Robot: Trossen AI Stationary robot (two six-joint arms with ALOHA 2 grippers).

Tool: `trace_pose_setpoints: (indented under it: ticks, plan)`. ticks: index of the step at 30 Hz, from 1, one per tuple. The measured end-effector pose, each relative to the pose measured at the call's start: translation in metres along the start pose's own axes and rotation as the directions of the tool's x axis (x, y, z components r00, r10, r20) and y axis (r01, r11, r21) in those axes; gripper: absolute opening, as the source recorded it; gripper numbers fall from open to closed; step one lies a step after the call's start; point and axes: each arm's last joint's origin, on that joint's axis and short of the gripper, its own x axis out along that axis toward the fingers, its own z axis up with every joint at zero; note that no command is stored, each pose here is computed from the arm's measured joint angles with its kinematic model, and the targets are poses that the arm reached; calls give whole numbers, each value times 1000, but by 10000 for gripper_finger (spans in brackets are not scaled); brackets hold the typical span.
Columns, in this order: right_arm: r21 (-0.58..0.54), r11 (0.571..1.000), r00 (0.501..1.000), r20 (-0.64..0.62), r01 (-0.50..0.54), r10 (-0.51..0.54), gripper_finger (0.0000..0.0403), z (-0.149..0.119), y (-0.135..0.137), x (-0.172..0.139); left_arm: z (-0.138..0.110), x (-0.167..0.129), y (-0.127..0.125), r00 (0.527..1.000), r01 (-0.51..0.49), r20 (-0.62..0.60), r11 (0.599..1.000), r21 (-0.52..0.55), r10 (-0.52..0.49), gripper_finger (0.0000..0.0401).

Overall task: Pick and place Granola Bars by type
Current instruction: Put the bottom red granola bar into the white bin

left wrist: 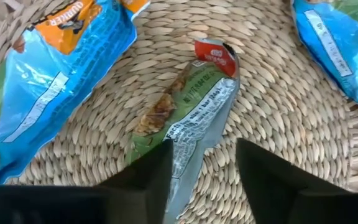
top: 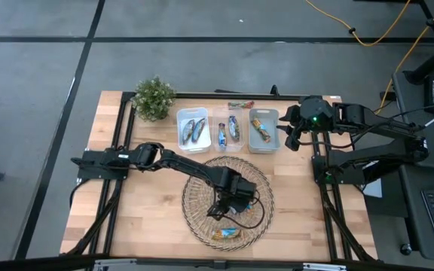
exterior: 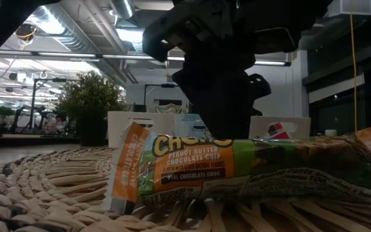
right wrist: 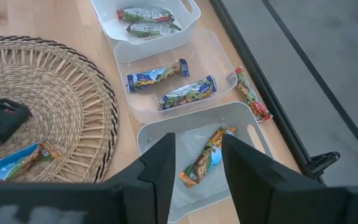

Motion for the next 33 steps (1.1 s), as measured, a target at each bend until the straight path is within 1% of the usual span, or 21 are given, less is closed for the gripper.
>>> trace_pose_setpoints:
  ticks: [4,6,9,11,14,20,25,29,33]
  plan:
    - [1,1000,1000,0,2,-2,133,0,0,0,0,0,0,1000,-17,-5,1000,-5,16,216]
    - [0,1000,1000,0,2,-2,133,0,0,0,0,-1,1,999,-44,-15,999,-7,44,235]
    - [-1,1000,1000,0,2,-2,133,0,0,0,0,-1,1,995,-98,-35,995,-2,98,253]
    - [-13,1000,1000,0,2,-2,133,0,0,0,0,-1,1,992,-117,-42,993,-1,117,259]
    - [-17,1000,1000,2,2,-2,133,0,0,0,0,-1,1,990,-130,-46,991,-1,130,260]
    - [-17,1000,1000,5,2,-2,133,1,0,1,-1,-1,4,978,-198,-69,980,-20,197,260]
    - [-17,1000,1000,-2,2,-2,133,2,1,5,-2,5,17,970,-239,-49,970,-45,237,257]
    - [-20,1000,1000,-20,1,-1,133,3,2,9,-2,4,24,967,-255,-33,964,-72,253,243]
    - [-26,1000,999,-40,-17,16,133,4,4,15,-4,3,26,964,-263,-43,962,-75,261,212]
